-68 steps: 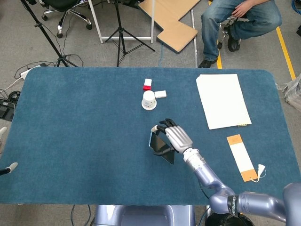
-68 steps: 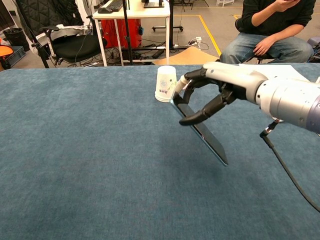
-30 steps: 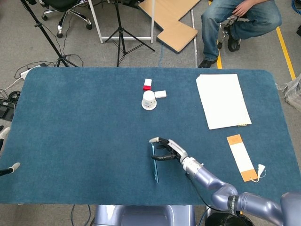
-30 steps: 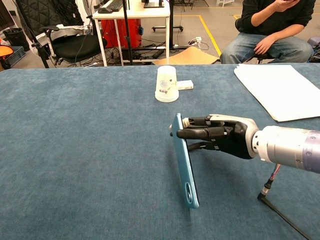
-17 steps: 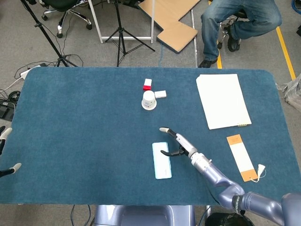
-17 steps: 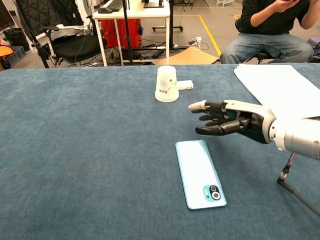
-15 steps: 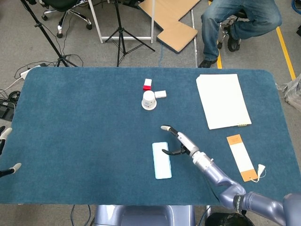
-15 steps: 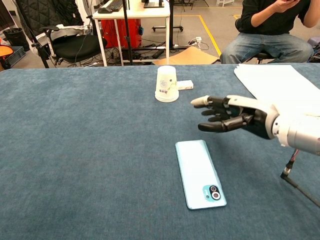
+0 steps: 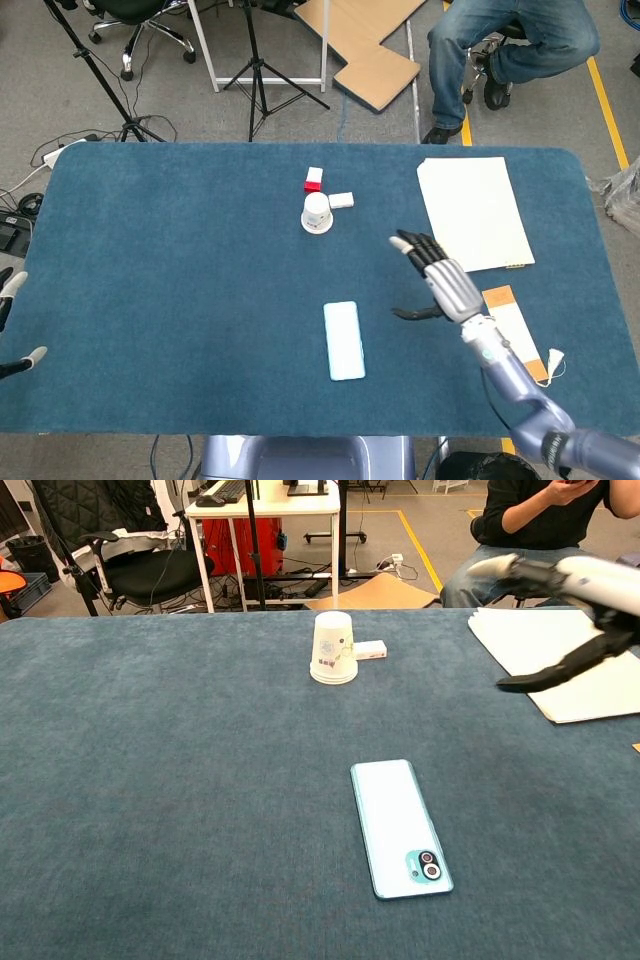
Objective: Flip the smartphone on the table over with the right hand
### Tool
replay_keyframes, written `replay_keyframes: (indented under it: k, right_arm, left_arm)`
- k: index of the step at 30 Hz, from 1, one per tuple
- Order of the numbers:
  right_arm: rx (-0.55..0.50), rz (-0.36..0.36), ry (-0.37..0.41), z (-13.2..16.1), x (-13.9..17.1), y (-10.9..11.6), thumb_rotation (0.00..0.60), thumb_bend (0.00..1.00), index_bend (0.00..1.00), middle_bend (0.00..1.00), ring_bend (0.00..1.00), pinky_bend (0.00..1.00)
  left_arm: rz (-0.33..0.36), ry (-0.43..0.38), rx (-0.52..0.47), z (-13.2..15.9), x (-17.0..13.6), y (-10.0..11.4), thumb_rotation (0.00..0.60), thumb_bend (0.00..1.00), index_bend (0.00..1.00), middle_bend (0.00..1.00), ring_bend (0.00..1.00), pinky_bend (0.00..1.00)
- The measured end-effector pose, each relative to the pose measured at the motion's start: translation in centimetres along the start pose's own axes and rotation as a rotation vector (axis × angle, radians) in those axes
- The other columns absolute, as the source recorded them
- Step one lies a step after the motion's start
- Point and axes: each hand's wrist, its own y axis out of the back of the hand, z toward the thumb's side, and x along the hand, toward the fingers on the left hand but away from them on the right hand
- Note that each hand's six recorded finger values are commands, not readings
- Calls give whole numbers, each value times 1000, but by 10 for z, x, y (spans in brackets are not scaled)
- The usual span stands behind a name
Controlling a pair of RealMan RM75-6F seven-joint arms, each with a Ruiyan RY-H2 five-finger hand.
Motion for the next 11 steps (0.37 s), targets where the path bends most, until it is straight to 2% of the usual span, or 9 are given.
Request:
replay_keyframes:
  k: [2,6,11]
  right_arm:
    - [96,-49,-24,-5,17,15,600,0,0,0,0,0]
    - [275,-140,-129,-21,68,48,600,0,0,0,0,0]
    - [396,-182,-242,-34,116,68,600,0,6,0,0,0]
  left_arm:
    - [7,-6,-1,1,-1,1,600,0,0,0,0,0]
    - [16,-16,0,2,-2,1,600,0,0,0,0,0]
    - [28,-31,-7,5,-6,3,600,0,0,0,0,0]
